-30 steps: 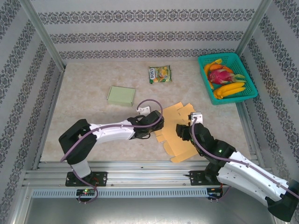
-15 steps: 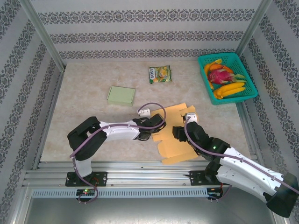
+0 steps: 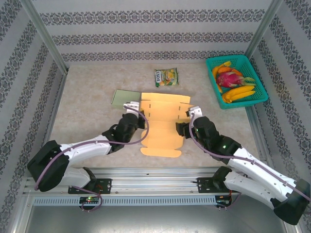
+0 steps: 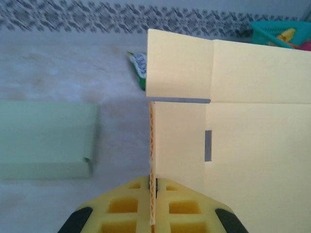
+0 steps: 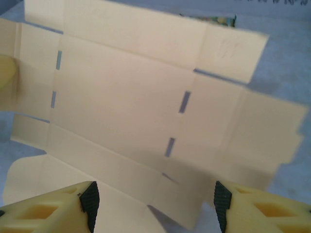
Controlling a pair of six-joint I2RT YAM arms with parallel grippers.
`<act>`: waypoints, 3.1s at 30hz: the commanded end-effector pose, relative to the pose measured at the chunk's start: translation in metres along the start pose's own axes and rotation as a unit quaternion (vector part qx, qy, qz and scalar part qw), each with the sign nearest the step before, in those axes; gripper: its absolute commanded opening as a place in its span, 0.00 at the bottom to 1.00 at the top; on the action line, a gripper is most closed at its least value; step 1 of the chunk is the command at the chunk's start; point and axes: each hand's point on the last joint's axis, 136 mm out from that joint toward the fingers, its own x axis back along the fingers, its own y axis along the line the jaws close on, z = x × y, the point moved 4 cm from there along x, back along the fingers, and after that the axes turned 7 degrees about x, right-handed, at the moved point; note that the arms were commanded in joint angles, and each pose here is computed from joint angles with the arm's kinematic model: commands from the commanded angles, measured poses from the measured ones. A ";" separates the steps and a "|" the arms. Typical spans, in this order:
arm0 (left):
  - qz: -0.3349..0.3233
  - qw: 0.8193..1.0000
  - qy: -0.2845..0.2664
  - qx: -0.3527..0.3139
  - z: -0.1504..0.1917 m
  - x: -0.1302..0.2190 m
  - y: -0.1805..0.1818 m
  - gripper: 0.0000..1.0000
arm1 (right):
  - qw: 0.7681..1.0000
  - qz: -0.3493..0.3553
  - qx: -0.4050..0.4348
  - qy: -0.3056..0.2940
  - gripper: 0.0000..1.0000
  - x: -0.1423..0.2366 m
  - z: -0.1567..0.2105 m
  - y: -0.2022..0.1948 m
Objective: Fold the paper box
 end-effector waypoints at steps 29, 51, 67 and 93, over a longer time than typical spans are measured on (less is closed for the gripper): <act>0.084 0.988 -0.109 -0.073 -0.020 0.015 0.020 0.00 | 0.855 -0.287 0.347 0.259 0.38 -0.059 -0.112 0.016; 0.092 0.987 -0.113 -0.064 -0.022 0.019 0.019 0.00 | 0.837 -0.280 0.354 0.309 0.32 -0.075 -0.091 0.012; 0.101 0.987 -0.105 -0.063 -0.020 0.019 0.016 0.00 | 0.864 -0.184 0.364 0.294 0.41 -0.090 -0.110 -0.005; 0.098 0.988 -0.105 -0.058 -0.022 0.021 0.017 0.00 | 0.831 -0.265 0.359 0.332 0.00 -0.082 -0.085 0.011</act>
